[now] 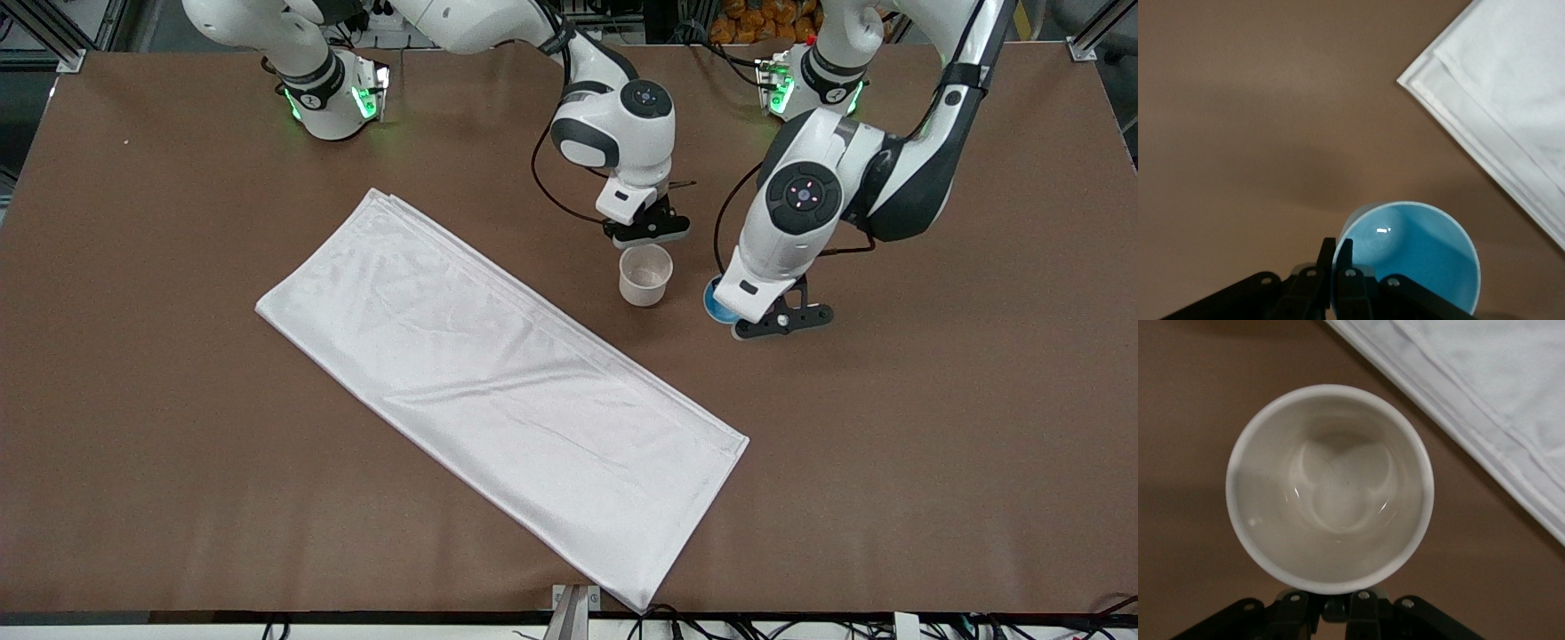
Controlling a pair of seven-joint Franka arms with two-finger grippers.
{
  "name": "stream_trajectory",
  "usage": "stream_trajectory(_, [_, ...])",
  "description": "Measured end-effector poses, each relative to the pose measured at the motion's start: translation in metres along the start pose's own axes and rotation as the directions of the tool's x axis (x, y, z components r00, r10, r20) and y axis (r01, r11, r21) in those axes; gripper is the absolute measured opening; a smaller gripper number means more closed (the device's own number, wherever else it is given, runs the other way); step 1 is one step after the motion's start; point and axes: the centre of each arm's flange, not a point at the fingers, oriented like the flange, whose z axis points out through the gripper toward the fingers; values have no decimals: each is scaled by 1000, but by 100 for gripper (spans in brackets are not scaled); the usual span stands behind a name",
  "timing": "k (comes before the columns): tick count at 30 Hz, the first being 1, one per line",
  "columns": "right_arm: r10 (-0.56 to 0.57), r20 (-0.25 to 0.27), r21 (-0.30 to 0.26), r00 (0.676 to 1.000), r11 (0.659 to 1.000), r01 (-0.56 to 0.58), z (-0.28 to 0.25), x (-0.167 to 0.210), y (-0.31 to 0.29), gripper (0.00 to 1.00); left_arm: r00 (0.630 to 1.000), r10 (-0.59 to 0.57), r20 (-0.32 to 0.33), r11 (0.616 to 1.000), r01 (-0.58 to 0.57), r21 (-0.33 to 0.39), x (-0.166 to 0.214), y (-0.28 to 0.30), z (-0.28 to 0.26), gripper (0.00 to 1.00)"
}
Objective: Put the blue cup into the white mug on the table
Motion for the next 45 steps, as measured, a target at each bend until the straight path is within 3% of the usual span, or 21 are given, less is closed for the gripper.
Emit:
stream_trajectory(2, [-3,-3,-1,1000,1000,3,4,0,-1,21,1000,-5,-3,1000,5,-7,-7,-2,-7,4])
stream_trajectory(6, [16,-9,4,1000,1000,-16,3,1,-2,35,1000,-10,-15,1000,10,-8,-24,-12,-19,4])
stream_trajectory(13, [52,-34,31,998,998,-51,-15,10,-8,67,1000,-9,-17,1000,9,8,-55,-28,-23,4])
stream_trajectory(15, [59,-44,39,997,998,-57,-24,15,-9,80,1000,-4,-8,1000,4,9,-64,-28,-21,4])
stream_trajectory(20, [83,-51,8,995,997,-83,-62,31,1,100,1000,8,29,1000,-8,-14,-81,-16,-13,4])
stream_trajectory(28, [12,-29,-92,1000,996,-15,-152,65,50,100,999,8,42,998,-6,-63,-89,-4,-10,4])
stream_trajectory(35, [-7,40,-89,999,996,10,-217,110,126,100,998,-69,-14,989,66,-136,-88,11,-3,4])
stream_trajectory(40, [30,56,-110,998,994,-24,-256,141,194,100,992,-115,-42,978,105,-180,-103,30,10,4])
stream_trajectory(45, [-10,80,-128,997,992,21,-292,163,264,100,991,-128,-49,974,117,-195,-115,42,15,4])
